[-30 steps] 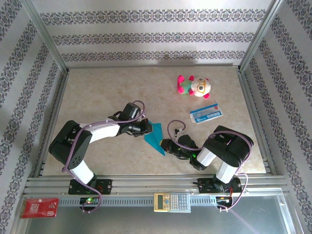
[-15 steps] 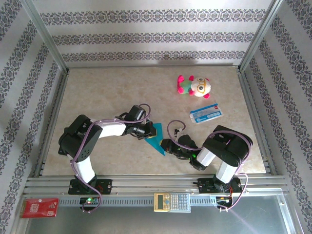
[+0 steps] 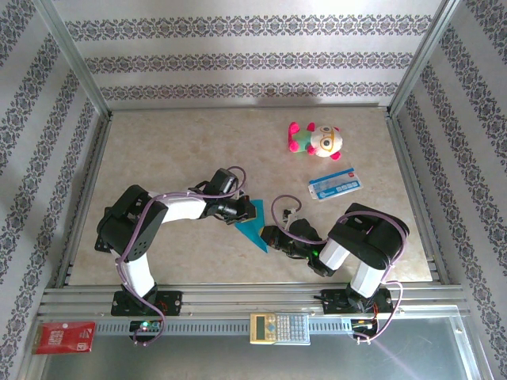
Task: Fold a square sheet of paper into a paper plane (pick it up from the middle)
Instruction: Fourth fold the wing at the center of the table.
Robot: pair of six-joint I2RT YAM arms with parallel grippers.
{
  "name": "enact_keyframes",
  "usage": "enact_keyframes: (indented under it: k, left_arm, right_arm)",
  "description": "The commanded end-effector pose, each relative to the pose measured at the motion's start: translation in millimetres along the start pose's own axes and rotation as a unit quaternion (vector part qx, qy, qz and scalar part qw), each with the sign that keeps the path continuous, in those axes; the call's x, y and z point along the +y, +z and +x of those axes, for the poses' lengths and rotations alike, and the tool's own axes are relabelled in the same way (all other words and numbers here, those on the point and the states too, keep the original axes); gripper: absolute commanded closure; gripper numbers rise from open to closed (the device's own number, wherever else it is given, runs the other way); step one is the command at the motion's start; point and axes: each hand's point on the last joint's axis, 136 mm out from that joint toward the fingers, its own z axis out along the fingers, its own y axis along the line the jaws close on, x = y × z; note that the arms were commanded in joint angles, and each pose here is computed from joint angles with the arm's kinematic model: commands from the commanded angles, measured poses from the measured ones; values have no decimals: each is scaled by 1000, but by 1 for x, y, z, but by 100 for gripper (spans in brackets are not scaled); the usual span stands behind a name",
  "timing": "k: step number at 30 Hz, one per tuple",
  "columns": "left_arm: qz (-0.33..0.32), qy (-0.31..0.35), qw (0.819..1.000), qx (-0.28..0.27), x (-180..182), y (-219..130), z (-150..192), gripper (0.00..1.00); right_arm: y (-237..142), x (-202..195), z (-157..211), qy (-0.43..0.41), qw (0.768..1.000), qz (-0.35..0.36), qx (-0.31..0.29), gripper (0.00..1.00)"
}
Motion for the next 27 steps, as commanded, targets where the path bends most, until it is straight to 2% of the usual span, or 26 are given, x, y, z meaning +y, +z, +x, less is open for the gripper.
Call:
enact_keyframes:
  k: [1,13,27]
  left_arm:
    - [2,3,1000,-2,-3,5,-4,91]
    - [-31,-6,1000,-4,22,8,-2,92]
    - [-25,-6,1000,6,22,13,-1,90]
  right_arm:
    - [0,-50,23,11,995,97,36,100]
    - [0,-51,24,14,994,99,39,100]
    - [2,-53,25,15,994,102,42,100]
